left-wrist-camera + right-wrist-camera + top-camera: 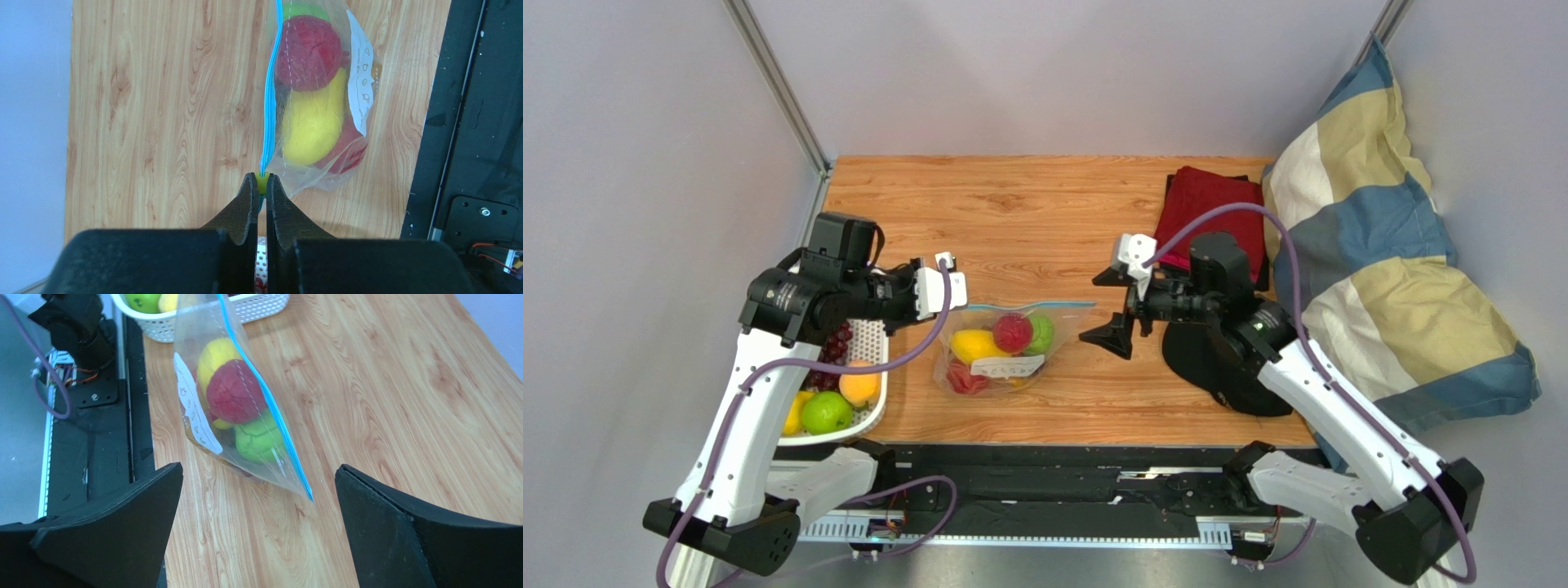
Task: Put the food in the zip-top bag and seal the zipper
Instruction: Zip the zipper food storage bag at the center of the board, then place the zipper food storage bag at the center of the board.
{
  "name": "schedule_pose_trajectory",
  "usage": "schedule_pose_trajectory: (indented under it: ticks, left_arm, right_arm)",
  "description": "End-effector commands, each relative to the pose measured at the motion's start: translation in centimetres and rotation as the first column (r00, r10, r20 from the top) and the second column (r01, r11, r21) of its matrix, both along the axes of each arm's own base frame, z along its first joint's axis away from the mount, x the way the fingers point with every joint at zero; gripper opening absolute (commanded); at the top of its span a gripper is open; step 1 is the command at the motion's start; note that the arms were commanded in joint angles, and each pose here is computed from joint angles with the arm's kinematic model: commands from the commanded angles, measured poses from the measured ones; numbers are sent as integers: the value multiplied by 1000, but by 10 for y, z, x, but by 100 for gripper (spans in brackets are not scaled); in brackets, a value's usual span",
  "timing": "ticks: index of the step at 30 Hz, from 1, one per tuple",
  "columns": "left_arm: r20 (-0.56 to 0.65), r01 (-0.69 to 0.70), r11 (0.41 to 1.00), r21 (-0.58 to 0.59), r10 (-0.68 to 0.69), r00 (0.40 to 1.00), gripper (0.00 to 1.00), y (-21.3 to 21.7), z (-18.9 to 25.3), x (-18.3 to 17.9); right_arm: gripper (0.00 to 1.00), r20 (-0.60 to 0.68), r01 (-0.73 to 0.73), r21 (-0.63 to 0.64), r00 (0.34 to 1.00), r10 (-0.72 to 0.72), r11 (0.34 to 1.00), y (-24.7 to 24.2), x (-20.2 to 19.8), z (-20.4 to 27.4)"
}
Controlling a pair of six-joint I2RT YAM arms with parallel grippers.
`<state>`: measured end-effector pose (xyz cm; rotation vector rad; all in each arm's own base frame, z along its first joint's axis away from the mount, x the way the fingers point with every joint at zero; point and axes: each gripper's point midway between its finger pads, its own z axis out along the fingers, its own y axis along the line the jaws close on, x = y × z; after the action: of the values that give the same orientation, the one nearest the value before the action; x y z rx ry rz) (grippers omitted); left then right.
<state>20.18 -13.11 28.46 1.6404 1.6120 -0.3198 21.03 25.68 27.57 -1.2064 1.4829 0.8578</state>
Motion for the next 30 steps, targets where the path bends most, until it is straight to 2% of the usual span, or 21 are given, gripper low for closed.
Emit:
schedule_pose_trajectory:
  ticks: [1, 10, 13, 14, 15, 17, 18, 26, 30]
  left_arm:
    - [13, 31, 999, -43, -31, 999, 0, -9, 7, -4]
    - [15, 42, 997, -65, -41, 999, 0, -12, 6, -8]
    - [29, 43, 997, -67, -41, 999, 0, -11, 5, -9]
    - [30, 40, 997, -69, -38, 999, 0, -11, 5, -9]
    - [32, 36, 997, -72, -34, 999, 0, -11, 5, -9]
    - [27, 19, 996, -84, -17, 1000, 0, -11, 7, -9]
    - [26, 13, 996, -89, -10, 1000, 0, -11, 8, -9]
    - [0, -20, 989, -144, 20, 1000, 0, -10, 12, -31]
    - [-37, -49, 983, -179, 43, 998, 0, -14, 12, -30]
  right_arm:
    - [100, 138, -154, -94, 976, 166, 984, 29, -9, 2]
    - [98, 190, -89, -194, 974, 126, 977, 50, 38, -44]
    - [90, 171, -87, -213, 977, 125, 973, 48, 39, -55]
    - [83, 162, -94, -216, 978, 131, 972, 47, 37, -56]
    - [59, 144, -109, -212, 979, 141, 971, 48, 32, -55]
    - [28, 101, -116, -220, 985, 141, 969, 42, 24, -56]
    - [0, 83, -111, -217, 988, 132, 970, 41, 20, -55]
    - [0, 61, -84, -158, 994, 95, 984, 5, -32, -6]
    - [0, 20, -71, -189, 997, 76, 979, -7, -42, -4]
